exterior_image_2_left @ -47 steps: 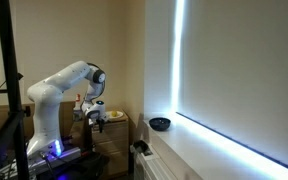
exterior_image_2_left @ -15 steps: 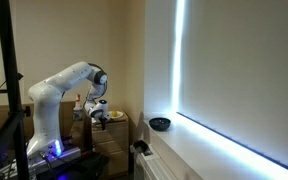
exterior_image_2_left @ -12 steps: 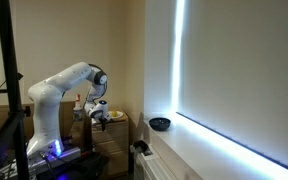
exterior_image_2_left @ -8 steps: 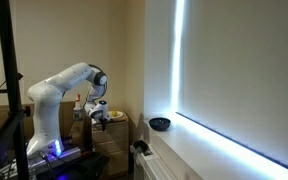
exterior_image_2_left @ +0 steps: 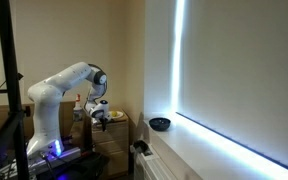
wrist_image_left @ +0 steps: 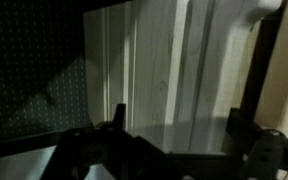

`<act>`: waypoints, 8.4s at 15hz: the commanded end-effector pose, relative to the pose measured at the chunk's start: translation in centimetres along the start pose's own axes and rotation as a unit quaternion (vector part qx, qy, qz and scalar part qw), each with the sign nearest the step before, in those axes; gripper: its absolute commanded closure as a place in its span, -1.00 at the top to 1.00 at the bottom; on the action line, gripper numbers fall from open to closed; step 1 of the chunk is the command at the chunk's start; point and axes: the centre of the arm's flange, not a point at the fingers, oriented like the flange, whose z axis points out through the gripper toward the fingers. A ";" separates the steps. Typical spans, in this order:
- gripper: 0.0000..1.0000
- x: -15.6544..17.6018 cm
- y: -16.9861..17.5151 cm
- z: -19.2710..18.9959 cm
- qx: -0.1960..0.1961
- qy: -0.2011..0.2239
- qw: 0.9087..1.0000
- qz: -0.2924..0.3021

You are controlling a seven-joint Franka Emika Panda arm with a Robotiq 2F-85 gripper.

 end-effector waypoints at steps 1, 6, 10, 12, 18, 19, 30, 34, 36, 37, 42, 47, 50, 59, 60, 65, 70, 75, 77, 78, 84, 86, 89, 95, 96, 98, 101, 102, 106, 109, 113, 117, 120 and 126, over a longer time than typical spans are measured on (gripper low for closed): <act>1.00 0.3 6.5 3.7 -0.066 -0.040 0.997 0.021; 1.00 0.5 8.4 0.2 -0.091 -0.001 0.995 0.036; 1.00 0.2 11.0 -3.6 -0.127 0.018 0.991 0.044; 1.00 -0.1 13.3 -5.4 -0.153 0.025 0.987 0.050; 1.00 -0.8 22.0 -11.1 -0.239 0.047 0.967 0.076; 1.00 -0.9 23.6 -12.0 -0.254 0.051 0.962 0.082; 1.00 -0.7 20.9 -16.9 -0.233 -0.022 0.968 0.093; 1.00 -2.9 14.4 -23.7 -0.139 -0.005 0.989 0.050; 1.00 -3.8 10.8 -26.3 -0.094 -0.004 0.995 0.023; 1.00 -4.0 8.6 -27.2 -0.070 -0.007 0.997 0.013; 1.00 -5.5 0.1 -27.4 -0.007 -0.022 1.000 -0.008; 1.00 -5.1 -2.1 -27.3 0.017 -0.064 0.998 -0.021; 1.00 -2.9 -3.5 -27.0 0.093 -0.123 0.988 -0.013; 1.00 -5.6 -12.9 -26.0 0.164 -0.249 0.954 0.001; 1.00 -6.9 -14.0 -25.5 0.160 -0.255 0.954 -0.006; 1.00 -6.7 -16.5 -23.1 0.198 -0.338 0.920 0.019; 1.00 -6.2 -21.7 -19.1 0.250 -0.420 0.868 0.093; 1.00 -8.8 -22.1 -17.8 0.251 -0.443 0.853 0.116; 1.00 -8.7 -22.5 -17.3 0.241 -0.477 0.835 0.130; 1.00 -8.3 -23.0 -16.8 0.249 -0.496 0.814 0.174; 1.00 -9.4 -24.2 -13.4 0.230 -0.467 0.784 0.339; 1.00 -9.1 -23.0 -13.9 0.230 -0.471 0.788 0.324; 1.00 -10.5 -23.5 -13.2 0.218 -0.460 0.787 0.349; 1.00 -12.6 -22.4 -11.3 0.143 -0.487 0.768 0.390; 1.00 -13.2 -22.3 -11.0 0.135 -0.486 0.765 0.401; 1.00 -12.8 -22.3 -11.1 0.149 -0.487 0.765 0.395; 1.00 -13.8 -22.2 -10.6 0.137 -0.487 0.763 0.402; 1.00 -13.5 -22.5 -10.1 0.145 -0.495 0.750 0.415; 1.00 -14.0 -22.8 -8.5 0.160 -0.488 0.722 0.464; 1.00 -13.8 -21.9 -8.9 0.159 -0.491 0.720 0.464; 1.00 -14.0 -21.5 -8.1 0.158 -0.492 0.714 0.474; 1.00 -14.0 -21.7 -8.1 0.163 -0.496 0.709 0.475; 1.00 -13.8 -21.7 -8.0 0.172 -0.498 0.703 0.477; 1.00 -13.1 -21.7 -8.6 0.179 -0.496 0.699 0.483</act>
